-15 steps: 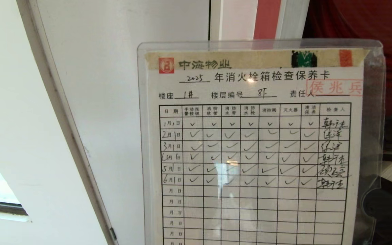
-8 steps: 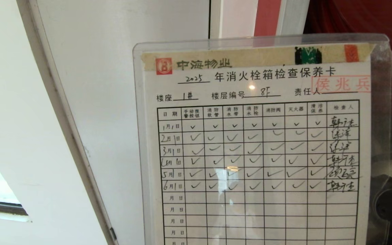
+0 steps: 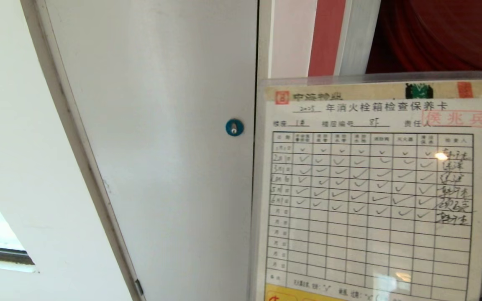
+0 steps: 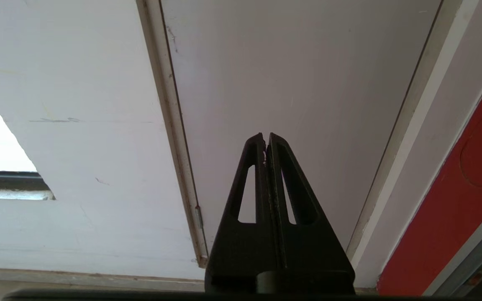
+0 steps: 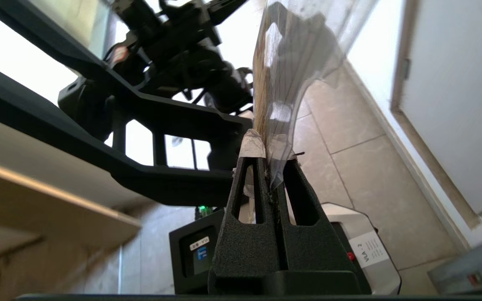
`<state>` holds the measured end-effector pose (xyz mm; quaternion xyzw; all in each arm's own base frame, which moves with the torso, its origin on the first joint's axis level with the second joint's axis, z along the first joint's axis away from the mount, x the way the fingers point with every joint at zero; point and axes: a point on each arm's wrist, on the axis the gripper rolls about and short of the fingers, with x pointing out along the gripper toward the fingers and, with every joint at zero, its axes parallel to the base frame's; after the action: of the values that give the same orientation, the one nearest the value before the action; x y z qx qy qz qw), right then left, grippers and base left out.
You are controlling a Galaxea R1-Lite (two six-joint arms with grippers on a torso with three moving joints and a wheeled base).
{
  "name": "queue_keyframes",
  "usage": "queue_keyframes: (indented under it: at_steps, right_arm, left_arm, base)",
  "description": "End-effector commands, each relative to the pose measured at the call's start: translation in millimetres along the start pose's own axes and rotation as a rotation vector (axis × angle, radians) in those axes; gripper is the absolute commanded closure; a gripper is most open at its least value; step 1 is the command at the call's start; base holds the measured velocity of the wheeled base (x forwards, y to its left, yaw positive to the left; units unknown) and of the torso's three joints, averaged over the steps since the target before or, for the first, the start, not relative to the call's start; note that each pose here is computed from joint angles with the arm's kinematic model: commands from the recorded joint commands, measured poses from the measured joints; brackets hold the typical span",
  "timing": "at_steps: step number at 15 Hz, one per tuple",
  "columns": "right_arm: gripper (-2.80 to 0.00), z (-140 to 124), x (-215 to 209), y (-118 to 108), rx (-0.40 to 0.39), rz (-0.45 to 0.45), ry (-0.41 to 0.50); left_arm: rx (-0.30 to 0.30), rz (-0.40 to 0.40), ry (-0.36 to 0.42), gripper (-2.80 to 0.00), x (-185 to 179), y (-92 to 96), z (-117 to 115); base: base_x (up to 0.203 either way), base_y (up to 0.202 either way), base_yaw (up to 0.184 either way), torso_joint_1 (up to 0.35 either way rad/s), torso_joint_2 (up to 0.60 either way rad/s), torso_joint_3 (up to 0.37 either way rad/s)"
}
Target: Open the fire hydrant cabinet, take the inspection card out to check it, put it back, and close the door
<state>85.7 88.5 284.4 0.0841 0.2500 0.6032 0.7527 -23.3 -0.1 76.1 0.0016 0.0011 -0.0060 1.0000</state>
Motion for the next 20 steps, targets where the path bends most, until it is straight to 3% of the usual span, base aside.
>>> queue_keyframes:
  at_steps: [1,9,11,17,20]
  right_arm:
    - [0.00,-16.7,-26.2,8.6,0.016,-0.065,-0.080]
    - [0.00,-57.8,-78.0,47.7,0.153,-0.247,-0.268]
    - [0.00,-66.7,-88.1,56.1,0.199,-0.338,-0.311]
    - [0.00,-68.0,-112.3,77.8,0.273,-0.597,-0.392]
    - [0.00,-71.9,-115.4,83.0,0.286,-0.634,-0.408]
  left_arm:
    - [0.000,0.001,0.001,0.00,0.1,0.0,0.1]
    - [0.000,0.001,0.001,0.00,0.1,0.0,0.1]
    - [0.000,0.000,0.001,0.00,0.1,0.0,0.1]
    - [0.000,0.000,0.001,0.00,0.1,0.0,0.1]
    - [0.000,0.001,0.002,0.00,0.1,0.0,-0.1]
  base:
    - [0.000,0.000,0.000,0.000,0.00,0.000]
    - [0.000,0.000,0.000,0.000,0.00,0.000]
    - [0.000,0.000,0.000,0.000,0.00,0.000]
    - [0.000,0.000,0.000,0.000,0.00,0.000]
    - [0.000,0.000,0.000,0.000,0.00,0.000]
